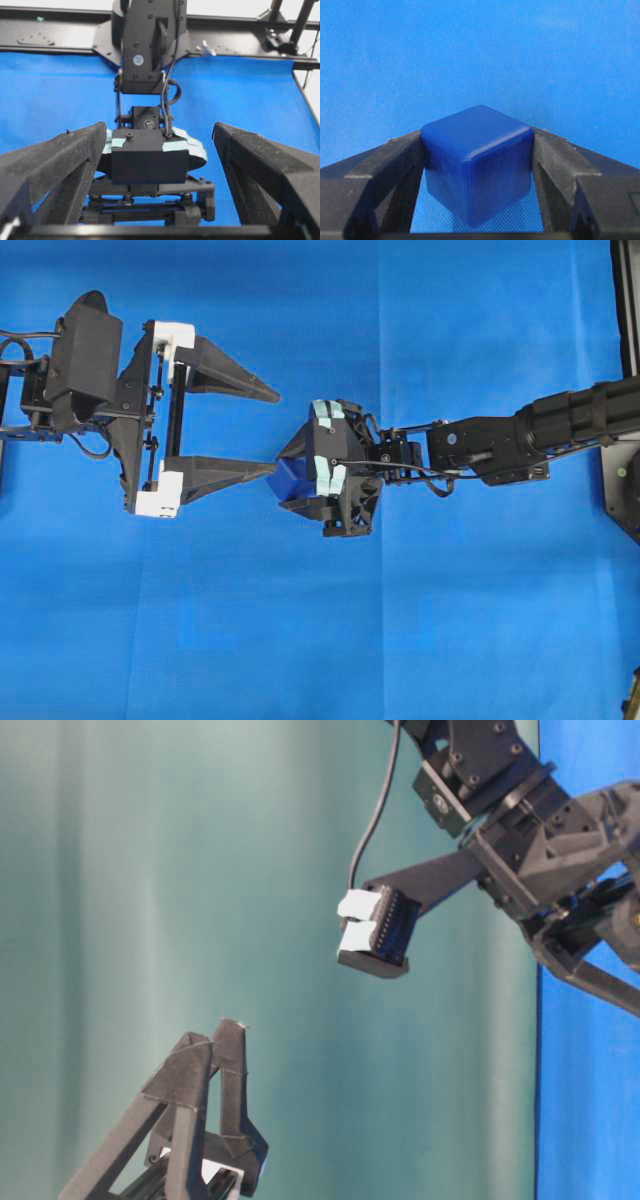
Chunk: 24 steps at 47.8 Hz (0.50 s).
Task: Handover the blue block to the right arm after grasping it with the left arm, then place it in the designated position.
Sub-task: 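Move the right gripper with the cube down to the table center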
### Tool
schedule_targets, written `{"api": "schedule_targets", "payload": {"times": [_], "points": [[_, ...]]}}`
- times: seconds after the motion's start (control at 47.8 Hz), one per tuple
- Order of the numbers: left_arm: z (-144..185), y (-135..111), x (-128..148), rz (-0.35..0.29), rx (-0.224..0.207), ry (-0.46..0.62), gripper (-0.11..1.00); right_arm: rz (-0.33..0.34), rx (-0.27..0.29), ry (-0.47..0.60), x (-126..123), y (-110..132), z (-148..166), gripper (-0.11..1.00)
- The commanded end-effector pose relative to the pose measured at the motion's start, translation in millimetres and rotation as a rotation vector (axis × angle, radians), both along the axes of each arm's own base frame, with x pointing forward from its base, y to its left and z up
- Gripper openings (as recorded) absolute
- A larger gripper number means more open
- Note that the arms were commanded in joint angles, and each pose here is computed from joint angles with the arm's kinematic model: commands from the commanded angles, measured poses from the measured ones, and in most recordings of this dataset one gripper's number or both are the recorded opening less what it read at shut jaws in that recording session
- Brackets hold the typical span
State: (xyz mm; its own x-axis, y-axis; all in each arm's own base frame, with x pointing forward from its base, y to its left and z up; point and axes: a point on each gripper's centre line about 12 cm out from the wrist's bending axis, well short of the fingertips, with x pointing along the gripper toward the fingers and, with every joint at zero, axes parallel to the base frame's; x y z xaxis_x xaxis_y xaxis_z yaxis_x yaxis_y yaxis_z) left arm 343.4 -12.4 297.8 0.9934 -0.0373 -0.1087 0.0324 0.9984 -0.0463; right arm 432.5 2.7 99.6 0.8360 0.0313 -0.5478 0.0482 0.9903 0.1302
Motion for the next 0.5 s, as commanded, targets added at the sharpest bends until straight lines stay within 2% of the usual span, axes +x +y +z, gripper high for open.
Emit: {"api": "schedule_targets", "payload": {"times": [0.0,0.481], "points": [[13.5,0.5,1.9,0.002,-0.003,-0.038,0.92,0.000,0.003,-0.047,6.8,0.7,14.3,0.47],[13.5,0.5,1.9,0.002,-0.003,-0.038,0.92,-0.001,0.002,-0.020,3.5,0.5,9.5,0.47]]}}
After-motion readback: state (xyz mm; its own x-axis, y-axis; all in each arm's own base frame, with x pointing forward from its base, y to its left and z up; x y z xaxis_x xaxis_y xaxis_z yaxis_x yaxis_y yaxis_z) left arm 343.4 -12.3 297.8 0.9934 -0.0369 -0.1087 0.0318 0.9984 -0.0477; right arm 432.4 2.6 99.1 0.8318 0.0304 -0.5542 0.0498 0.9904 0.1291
